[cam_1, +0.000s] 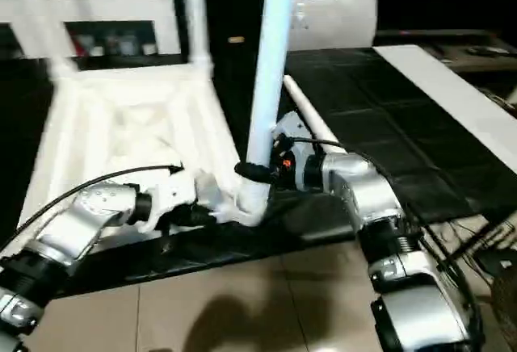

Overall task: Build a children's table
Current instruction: Insert table leg to table base

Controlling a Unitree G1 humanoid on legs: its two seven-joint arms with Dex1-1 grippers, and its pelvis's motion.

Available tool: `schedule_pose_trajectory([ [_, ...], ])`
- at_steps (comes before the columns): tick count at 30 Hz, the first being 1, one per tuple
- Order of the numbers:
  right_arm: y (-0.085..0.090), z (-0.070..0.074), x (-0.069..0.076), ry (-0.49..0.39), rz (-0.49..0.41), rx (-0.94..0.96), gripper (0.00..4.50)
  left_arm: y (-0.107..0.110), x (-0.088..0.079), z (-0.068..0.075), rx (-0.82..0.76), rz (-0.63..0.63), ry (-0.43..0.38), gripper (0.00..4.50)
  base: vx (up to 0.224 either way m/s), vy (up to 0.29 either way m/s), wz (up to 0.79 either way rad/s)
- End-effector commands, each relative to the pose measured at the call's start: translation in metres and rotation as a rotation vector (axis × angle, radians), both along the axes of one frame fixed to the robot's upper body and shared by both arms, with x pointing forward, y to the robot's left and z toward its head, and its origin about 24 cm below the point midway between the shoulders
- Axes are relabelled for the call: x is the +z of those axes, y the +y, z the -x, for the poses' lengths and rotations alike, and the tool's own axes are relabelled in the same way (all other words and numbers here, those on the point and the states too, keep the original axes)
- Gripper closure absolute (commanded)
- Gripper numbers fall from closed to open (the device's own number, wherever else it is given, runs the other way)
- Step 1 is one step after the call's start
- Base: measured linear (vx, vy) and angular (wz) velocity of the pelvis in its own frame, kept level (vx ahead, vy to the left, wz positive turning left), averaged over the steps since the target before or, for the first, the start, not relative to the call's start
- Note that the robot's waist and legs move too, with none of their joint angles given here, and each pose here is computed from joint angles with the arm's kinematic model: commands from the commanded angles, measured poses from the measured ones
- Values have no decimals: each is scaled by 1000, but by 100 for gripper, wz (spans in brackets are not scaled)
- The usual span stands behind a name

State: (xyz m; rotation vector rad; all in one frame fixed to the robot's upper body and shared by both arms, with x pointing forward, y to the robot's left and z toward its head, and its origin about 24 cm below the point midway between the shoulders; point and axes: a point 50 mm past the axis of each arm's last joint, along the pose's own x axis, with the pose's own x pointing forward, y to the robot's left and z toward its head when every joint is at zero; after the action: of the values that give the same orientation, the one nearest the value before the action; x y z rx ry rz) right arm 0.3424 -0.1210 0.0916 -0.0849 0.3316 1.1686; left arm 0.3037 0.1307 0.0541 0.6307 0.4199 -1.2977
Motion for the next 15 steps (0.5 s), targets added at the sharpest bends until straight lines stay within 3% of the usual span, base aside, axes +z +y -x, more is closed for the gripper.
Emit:
schedule_pose_trajectory([
  [1,-1,4,-13,61,42,13,263,-11,-9,6,-95,-70,18,450,0,0,0],
  [6,0,6,-10,92,24,79,263,-8,-10,-2,-53,-94,-6,450,0,0,0],
  [15,-5,5,-10,94,50,95,263,-5,-10,0,-74,-81,8,450,0,0,0],
])
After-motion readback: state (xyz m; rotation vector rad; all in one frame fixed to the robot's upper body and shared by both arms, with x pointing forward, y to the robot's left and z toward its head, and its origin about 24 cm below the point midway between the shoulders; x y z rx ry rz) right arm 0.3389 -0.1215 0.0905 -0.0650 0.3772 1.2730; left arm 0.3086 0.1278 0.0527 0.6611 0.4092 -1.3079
